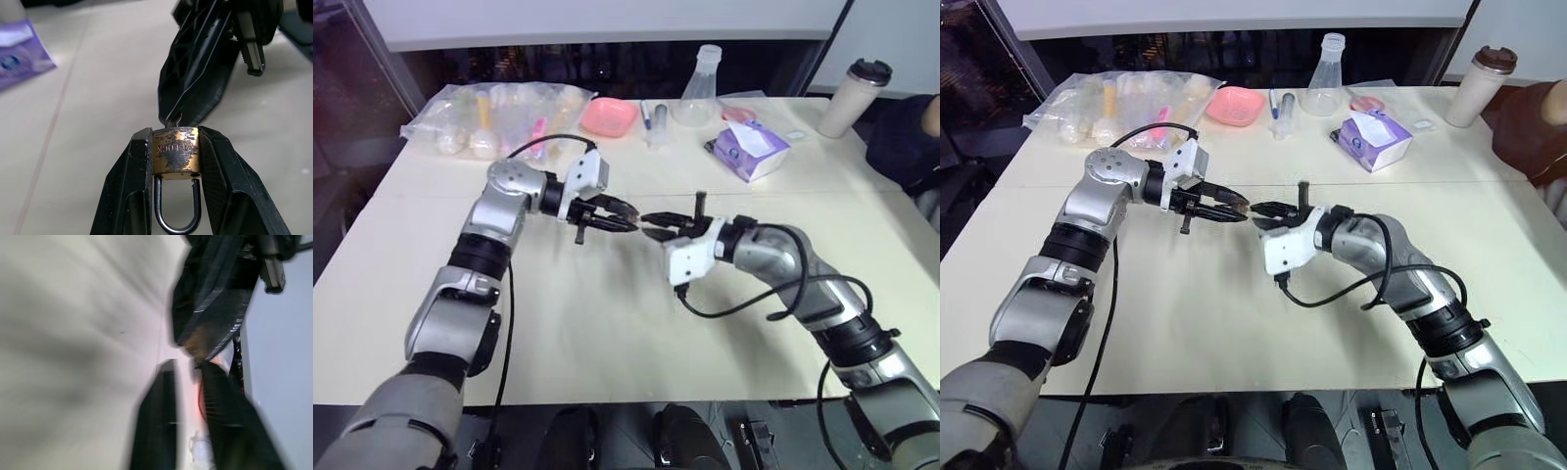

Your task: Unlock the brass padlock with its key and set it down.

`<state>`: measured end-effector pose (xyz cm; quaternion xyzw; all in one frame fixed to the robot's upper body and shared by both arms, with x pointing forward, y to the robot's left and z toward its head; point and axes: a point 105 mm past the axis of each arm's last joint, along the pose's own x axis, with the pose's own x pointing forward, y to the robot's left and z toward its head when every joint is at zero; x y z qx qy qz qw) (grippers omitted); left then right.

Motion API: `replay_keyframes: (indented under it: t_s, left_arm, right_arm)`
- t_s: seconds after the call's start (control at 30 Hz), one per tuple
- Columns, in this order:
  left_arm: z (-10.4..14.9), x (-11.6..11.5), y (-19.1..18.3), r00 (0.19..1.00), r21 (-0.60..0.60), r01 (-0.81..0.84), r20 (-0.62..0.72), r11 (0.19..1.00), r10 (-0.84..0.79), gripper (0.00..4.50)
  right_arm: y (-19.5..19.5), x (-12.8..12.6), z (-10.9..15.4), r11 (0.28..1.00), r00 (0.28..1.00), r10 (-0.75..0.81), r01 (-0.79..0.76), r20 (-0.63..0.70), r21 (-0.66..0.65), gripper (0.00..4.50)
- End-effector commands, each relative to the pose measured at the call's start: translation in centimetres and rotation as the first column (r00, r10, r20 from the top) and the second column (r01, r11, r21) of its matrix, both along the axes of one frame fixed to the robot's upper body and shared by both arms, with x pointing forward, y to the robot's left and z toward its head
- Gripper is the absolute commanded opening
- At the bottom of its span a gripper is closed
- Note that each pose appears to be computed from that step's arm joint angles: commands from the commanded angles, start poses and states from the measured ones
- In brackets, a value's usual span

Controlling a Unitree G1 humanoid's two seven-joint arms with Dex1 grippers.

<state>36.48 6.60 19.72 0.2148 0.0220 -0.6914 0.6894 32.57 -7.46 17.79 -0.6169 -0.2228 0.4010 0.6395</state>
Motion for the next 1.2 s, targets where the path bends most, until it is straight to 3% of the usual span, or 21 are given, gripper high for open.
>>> replay_keyframes:
  t_s: [0.03,0.1,0.13,0.47,0.57,0.77,1.1,1.2]
  left_arm:
    - [2.0,0.1,0.1,1.000,-0.050,0.000,0.012,0.999,0.001,0.76]
    - [2.1,0.1,0.0,1.000,-0.056,0.000,0.006,0.998,0.000,0.76]
    - [2.1,0.0,-0.1,1.000,-0.058,0.001,0.002,0.998,-0.001,0.76]
    - [2.4,-0.4,-0.6,0.999,-0.073,0.019,-0.035,0.997,-0.021,0.76]
    - [2.4,-0.6,-0.7,0.999,-0.074,0.024,-0.041,0.997,-0.027,0.76]
    - [3.5,-0.8,-1.0,0.993,-0.136,0.017,-0.112,0.991,-0.032,0.76]
    - [2.7,-1.0,-0.6,0.995,-0.093,0.010,-0.096,0.996,-0.019,0.76]
    - [2.4,-0.8,-0.2,0.997,-0.089,-0.017,-0.082,0.996,0.009,2.22]
  right_arm:
    - [0.0,-0.1,2.3,0.999,0.994,0.008,-0.013,0.106,0.047,3.01]
    - [0.3,-0.1,2.7,0.998,0.990,0.015,-0.024,0.138,0.058,4.13]
    - [0.4,-0.2,2.9,0.998,0.989,0.019,-0.028,0.147,0.063,4.37]
    - [1.8,-0.4,3.3,0.994,0.980,0.063,-0.079,0.190,0.076,4.45]
    - [2.1,-0.4,3.3,0.993,0.979,0.071,-0.087,0.194,0.077,3.18]
    - [2.5,-0.3,3.1,0.992,0.976,0.087,-0.102,0.199,0.068,0.03]
    - [2.6,-0.3,3.2,0.991,0.975,0.089,-0.106,0.202,0.077,0.03]
    - [2.5,-0.3,3.2,0.992,0.977,0.081,-0.099,0.197,0.083,0.00]
